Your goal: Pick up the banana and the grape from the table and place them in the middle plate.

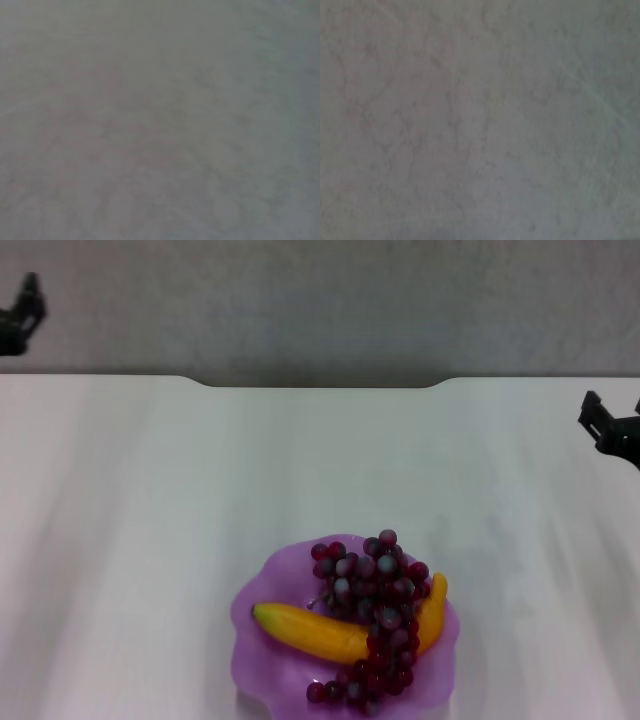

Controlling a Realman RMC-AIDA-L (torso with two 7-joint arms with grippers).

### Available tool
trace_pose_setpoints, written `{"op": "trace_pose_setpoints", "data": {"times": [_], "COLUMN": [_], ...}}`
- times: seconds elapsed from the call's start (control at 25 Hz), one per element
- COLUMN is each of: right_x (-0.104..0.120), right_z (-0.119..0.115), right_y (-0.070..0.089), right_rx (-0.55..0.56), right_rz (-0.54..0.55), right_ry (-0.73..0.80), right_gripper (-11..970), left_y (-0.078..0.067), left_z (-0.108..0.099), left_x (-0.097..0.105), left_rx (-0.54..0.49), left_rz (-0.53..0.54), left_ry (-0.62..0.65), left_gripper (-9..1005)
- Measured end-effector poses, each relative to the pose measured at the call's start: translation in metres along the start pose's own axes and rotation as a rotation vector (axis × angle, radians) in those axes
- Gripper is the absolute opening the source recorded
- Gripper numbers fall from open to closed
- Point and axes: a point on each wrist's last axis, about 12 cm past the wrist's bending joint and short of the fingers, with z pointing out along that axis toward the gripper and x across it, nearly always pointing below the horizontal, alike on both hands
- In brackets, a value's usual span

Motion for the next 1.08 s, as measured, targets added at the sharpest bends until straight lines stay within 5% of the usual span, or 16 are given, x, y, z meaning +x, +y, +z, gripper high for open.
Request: {"op": "trace_pose_setpoints", "data": {"times": [0.36, 0.68, 0.84, 1.08], "right_x": [-0.003, -0.001, -0.001, -0.005], "right_z": [-0.006, -0.011, -0.011, -0.012], "right_y": [-0.007, -0.013, -0.015, -0.014], "right_rx": [0.047, 0.067, 0.073, 0.066], "right_rz": [0.030, 0.029, 0.021, -0.013], "right_ry": [-0.045, -0.050, -0.050, -0.067], "right_gripper": [679, 678, 678, 678], "left_y": [0.040, 0.069, 0.072, 0.078], "left_z": [-0.005, -0.015, -0.014, -0.016], "left_x": [0.022, 0.035, 0.040, 0.045], "left_rx": [-0.040, -0.018, 0.024, 0.007], "left_rz": [-0.259, -0.234, -0.162, -0.144], "left_ry": [0.016, 0.036, 0.084, 0.120], "left_gripper": [709, 692, 606, 611]}}
